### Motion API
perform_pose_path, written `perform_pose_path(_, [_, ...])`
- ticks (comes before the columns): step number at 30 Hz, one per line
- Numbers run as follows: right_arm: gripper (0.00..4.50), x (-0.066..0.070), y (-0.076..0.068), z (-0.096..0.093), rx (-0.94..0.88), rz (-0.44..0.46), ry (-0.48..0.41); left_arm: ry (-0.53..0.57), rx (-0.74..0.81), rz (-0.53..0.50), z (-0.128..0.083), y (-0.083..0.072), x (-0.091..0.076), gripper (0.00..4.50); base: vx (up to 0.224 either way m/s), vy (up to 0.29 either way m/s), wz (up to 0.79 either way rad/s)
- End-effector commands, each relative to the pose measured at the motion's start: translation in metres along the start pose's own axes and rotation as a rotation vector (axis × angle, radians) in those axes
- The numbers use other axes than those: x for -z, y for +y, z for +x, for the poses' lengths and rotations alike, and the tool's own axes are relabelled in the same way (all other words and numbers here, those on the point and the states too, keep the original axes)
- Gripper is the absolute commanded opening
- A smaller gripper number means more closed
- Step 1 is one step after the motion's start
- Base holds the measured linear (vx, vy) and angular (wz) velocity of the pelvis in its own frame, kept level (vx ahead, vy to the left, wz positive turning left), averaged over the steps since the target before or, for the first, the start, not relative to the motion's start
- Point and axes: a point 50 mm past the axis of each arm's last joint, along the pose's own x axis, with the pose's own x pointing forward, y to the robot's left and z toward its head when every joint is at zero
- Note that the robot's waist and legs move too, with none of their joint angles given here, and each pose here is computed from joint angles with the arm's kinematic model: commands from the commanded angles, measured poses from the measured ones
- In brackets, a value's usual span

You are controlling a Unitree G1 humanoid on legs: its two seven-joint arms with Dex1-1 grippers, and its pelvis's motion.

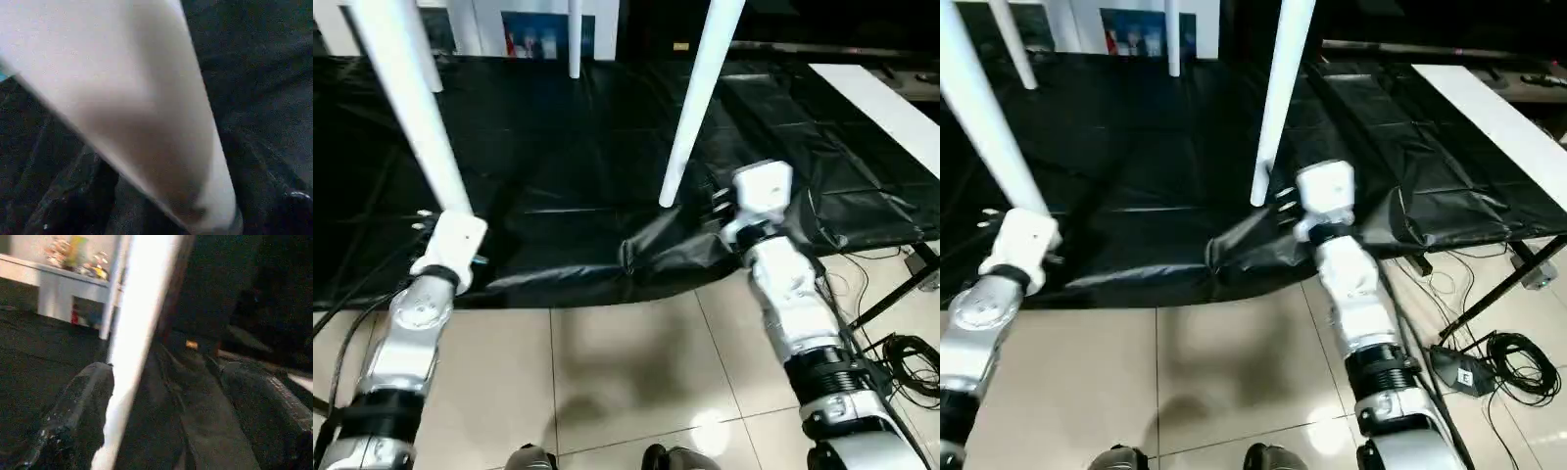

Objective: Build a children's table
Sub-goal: Flip table

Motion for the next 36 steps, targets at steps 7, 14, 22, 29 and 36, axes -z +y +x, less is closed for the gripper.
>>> perform_pose_path(7, [3.87,-0.010,-0.013,0.046,-0.109,-0.004,0.078,-0.037,0.018,-0.039,-0.005,-0.002,-0.011,3.48,0.049,0.005,-0.03])
perform_pose_path(14, [3.87,-0.018,-0.011,0.065,-0.194,0.168,0.166,-0.011,0.039,-0.019,-0.009,0.004,-0.007,3.48,0.000,0.000,0.00])
perform_pose_path(22, [3.87,-0.008,0.015,0.060,-0.535,0.177,0.279,0.021,0.038,0.030,-0.009,0.020,0.000,3.48,0.000,0.000,0.00])
perform_pose_path(29, [3.87,-0.004,0.023,0.052,-0.720,0.082,0.305,0.012,-0.019,0.003,-0.008,0.033,-0.003,3.48,0.000,0.000,0.00])
perform_pose_path(36, [3.87,0.011,0.023,0.036,-0.764,0.086,0.277,0.021,-0.137,-0.116,-0.021,0.049,0.005,3.48,0.000,0.000,0.00])
